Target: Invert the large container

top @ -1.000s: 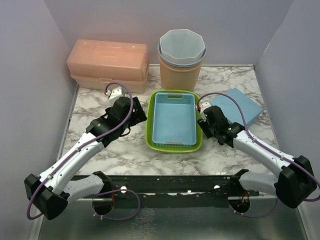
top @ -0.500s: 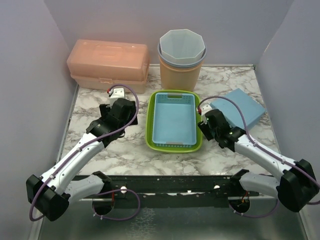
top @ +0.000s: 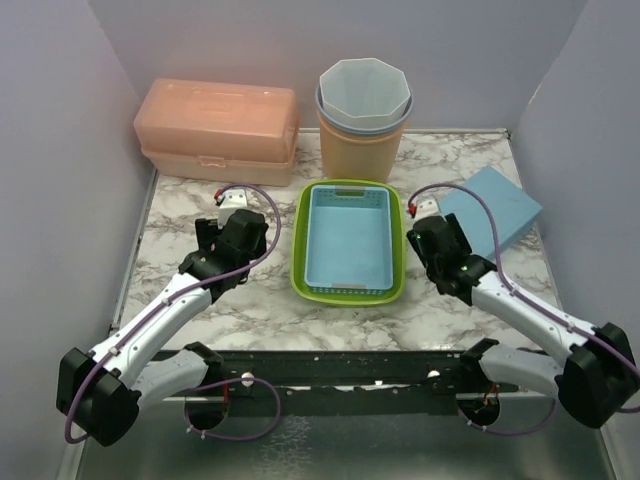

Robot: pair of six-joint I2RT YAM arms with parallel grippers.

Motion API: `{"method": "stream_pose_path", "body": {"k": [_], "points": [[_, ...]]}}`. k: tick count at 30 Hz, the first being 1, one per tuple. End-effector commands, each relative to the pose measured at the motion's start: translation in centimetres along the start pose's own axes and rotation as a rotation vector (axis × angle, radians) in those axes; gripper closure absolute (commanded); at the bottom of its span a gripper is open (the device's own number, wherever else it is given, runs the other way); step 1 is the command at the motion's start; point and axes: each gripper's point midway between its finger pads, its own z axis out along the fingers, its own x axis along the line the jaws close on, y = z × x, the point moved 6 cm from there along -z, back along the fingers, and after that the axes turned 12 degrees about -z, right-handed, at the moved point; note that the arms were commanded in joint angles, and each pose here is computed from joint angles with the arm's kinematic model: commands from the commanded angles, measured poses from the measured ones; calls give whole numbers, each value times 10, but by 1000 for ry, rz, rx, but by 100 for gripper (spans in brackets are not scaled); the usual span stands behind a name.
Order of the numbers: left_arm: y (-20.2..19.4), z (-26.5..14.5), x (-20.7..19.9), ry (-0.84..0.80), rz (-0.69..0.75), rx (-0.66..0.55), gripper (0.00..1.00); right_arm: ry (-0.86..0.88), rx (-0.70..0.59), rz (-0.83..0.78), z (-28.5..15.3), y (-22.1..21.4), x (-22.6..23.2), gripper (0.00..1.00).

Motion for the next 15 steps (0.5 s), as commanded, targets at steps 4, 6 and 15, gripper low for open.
{"method": "stream_pose_path", "body": {"k": [4, 6, 15], "points": [[3, 7, 10, 66, -64, -67, 1, -167, -46, 573, -17, 26, -32, 16], [1, 5, 10, 53, -72, -58, 1, -136, 58, 679, -7, 28, -35, 14], [4, 2, 15, 67, -77, -84, 1, -165, 364, 1036, 47, 19, -64, 9]]}}
